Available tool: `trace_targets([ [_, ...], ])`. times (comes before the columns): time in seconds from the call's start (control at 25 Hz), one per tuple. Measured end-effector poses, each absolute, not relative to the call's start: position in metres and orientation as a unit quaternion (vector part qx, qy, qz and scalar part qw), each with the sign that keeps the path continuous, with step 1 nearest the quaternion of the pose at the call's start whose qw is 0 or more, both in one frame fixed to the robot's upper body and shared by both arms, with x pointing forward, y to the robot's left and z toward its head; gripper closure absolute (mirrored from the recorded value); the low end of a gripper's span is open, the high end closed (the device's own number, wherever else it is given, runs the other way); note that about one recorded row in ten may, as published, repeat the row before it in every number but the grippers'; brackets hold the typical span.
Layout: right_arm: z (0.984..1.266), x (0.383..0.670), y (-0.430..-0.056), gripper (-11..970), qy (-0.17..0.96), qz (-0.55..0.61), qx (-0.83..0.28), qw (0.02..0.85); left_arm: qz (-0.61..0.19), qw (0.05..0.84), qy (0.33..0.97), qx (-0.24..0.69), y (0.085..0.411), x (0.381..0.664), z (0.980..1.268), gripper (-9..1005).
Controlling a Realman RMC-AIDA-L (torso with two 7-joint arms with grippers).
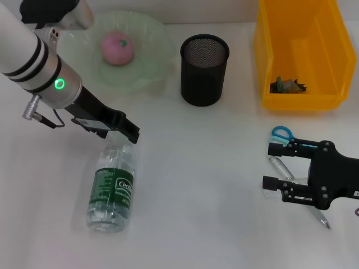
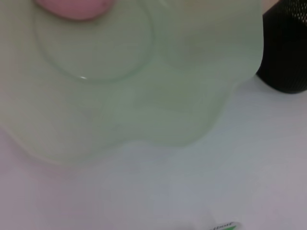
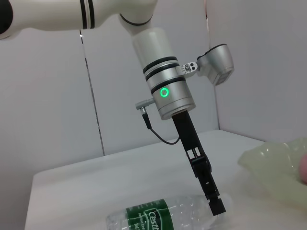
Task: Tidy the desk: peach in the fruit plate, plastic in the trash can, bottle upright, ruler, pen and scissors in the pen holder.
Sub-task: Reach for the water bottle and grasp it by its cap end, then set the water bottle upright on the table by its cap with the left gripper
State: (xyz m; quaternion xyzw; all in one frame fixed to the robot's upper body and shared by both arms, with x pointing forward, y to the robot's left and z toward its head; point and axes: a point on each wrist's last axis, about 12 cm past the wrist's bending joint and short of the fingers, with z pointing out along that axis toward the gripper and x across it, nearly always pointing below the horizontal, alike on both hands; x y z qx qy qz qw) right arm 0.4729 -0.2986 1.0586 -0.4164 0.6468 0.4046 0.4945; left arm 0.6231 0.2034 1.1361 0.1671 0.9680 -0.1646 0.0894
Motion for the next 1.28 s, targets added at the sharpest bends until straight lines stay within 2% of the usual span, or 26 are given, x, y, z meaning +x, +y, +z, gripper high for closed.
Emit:
trace_targets([
  [0.36, 1.057, 0.474, -0.299, 289, 0.652, 0.401, -0.413, 0.494, -0.139, 0.102, 0.966, 0.193, 0.195, 0.624, 1.13, 341],
  [0.6, 1.056, 0.474, -0.302, 289, 0.657, 0.393, -0.404, 0.501, -0.134, 0.102, 0.966, 0.197, 0.195, 0.623, 1.129, 476],
  [0.84, 1.057, 0.475, -0.304, 290, 0.658, 0.39, -0.398, 0.506, -0.134, 0.109, 0.96, 0.219, 0.194, 0.623, 1.133, 512],
  [0.92, 1.057, 0.475, -0.304, 290, 0.658, 0.39, -0.398, 0.506, -0.16, 0.14, 0.942, 0.259, 0.19, 0.621, 1.142, 524],
  [1.08, 1.057, 0.475, -0.305, 290, 0.66, 0.389, -0.395, 0.508, -0.195, 0.172, 0.924, 0.281, 0.191, 0.617, 1.151, 526],
  [1.28, 1.057, 0.473, -0.307, 290, 0.661, 0.388, -0.384, 0.515, -0.231, 0.203, 0.894, 0.325, 0.193, 0.611, 1.152, 529],
])
